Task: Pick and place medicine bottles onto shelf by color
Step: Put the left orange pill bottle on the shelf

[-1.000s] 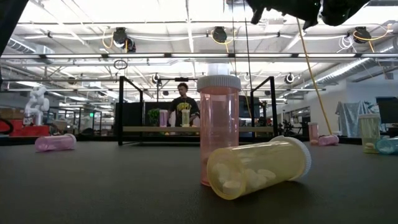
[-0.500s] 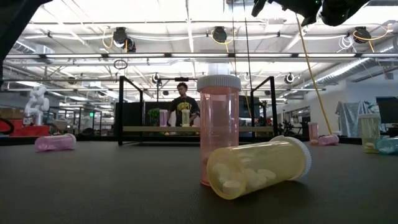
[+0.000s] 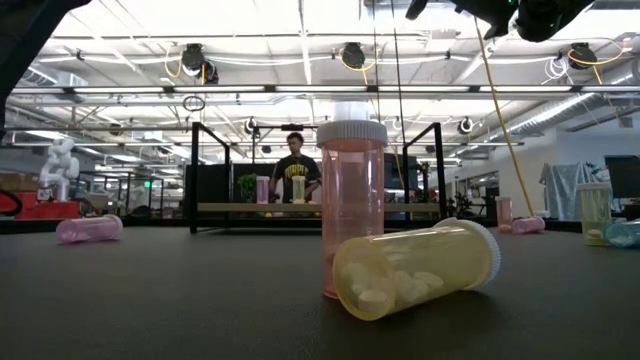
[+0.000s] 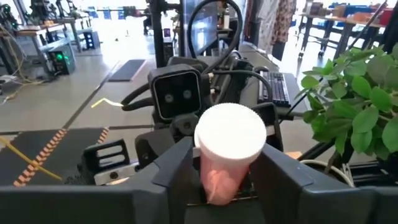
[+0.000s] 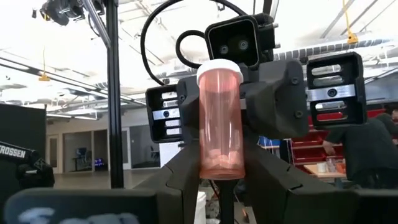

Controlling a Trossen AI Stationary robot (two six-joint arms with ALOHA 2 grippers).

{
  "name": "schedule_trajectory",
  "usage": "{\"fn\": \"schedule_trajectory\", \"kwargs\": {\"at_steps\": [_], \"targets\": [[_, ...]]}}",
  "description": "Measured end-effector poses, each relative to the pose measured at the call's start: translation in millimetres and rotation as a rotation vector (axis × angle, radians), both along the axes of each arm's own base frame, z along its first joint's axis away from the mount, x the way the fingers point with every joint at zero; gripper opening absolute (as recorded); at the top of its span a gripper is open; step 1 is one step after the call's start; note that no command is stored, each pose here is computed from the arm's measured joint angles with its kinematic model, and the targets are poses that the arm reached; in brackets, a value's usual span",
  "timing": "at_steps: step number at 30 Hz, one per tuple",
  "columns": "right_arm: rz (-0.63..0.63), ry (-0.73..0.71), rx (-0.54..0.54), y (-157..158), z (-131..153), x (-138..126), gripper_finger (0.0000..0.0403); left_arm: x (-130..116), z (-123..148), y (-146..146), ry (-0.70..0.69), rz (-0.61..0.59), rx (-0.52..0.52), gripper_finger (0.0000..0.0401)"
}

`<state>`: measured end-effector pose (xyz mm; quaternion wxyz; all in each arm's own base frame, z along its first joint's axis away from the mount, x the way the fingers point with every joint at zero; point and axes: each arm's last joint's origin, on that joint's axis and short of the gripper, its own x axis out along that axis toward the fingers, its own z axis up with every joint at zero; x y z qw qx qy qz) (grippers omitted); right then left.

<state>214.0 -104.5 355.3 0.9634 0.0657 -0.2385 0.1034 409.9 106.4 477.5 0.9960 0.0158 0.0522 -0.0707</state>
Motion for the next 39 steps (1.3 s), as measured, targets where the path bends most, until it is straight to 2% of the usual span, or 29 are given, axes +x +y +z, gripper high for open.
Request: {"fn": "schedule_trajectory", "kwargs": {"at_steps": [8, 17, 20, 23, 27, 30, 33, 37, 39], "targets": [[-0.017, 0.003, 0.047, -1, 0, 0, 0.0105, -2, -2, 5, 0.023, 0.009, -0.014, 0.0108], [-0.037, 0.038, 0.079, -7, -3, 0, 0.0123, -4, -3, 12, 0.035, 0.029, -0.025, 0.0105], [-0.062, 0.136, 0.138, -14, -12, 1, 0.0133, -6, -6, 17, 0.063, 0.052, -0.03, 0.0104], [-0.11, 0.299, 0.217, -24, -28, 2, 0.0153, -15, -10, 25, 0.142, 0.12, -0.004, 0.0104], [-0.162, 0.479, 0.307, -33, -47, -3, 0.0188, -26, -24, 38, 0.318, 0.252, 0.008, 0.0104], [-0.186, 0.558, 0.356, -38, -48, -6, 0.021, -31, -39, 46, 0.455, 0.307, -0.005, 0.0104], [-0.241, 0.626, 0.307, -43, -22, -7, 0.0225, -31, -50, 47, 0.543, 0.332, 0.011, 0.0104], [-0.416, 0.732, 0.089, -48, 28, -6, 0.0236, -25, -69, 48, 0.597, 0.329, 0.028, 0.0104], [-0.447, 0.769, 0.014, -53, 46, -1, 0.0238, -23, -75, 49, 0.605, 0.327, 0.031, 0.0104]]}}
